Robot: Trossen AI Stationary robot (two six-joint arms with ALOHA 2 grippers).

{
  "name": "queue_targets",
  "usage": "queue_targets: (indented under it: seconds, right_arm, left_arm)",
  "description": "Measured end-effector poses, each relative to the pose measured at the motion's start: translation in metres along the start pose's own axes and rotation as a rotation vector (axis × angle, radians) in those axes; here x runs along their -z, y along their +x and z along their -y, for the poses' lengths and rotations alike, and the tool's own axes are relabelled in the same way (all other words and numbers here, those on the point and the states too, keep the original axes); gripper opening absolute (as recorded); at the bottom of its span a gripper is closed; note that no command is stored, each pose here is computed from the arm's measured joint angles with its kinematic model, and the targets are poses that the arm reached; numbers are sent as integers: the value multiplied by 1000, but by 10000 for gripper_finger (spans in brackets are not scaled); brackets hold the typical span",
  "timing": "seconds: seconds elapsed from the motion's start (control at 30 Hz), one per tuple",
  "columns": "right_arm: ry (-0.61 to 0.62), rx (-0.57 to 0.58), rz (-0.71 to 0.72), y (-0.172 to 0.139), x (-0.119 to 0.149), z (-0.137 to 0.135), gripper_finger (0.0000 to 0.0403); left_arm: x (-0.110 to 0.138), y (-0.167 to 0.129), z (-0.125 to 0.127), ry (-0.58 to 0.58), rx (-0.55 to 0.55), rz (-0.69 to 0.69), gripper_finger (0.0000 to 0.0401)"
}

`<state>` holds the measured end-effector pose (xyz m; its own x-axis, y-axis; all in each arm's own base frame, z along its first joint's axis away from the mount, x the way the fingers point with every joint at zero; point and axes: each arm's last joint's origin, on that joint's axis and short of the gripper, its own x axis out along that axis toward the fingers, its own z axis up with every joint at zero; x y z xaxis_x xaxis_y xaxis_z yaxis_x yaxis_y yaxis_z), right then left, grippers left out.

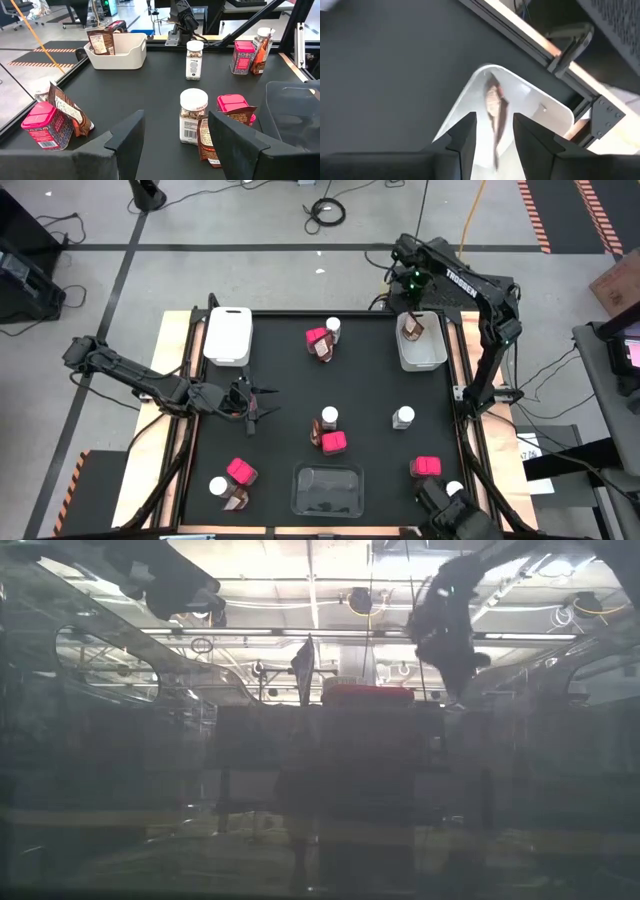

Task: Sort spices by type
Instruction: Put the brown seasoning pack into the right white bin

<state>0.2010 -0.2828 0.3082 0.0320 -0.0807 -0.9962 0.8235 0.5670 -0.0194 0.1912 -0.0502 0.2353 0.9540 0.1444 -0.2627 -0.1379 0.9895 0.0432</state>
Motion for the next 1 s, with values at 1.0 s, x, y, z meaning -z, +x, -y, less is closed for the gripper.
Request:
queue_targets:
  seconds: [1.0]
  right_arm:
    - [-646, -428, 326, -101, 161, -251, 125]
  left_arm:
    - [0, 0, 0, -2, 8, 1, 221]
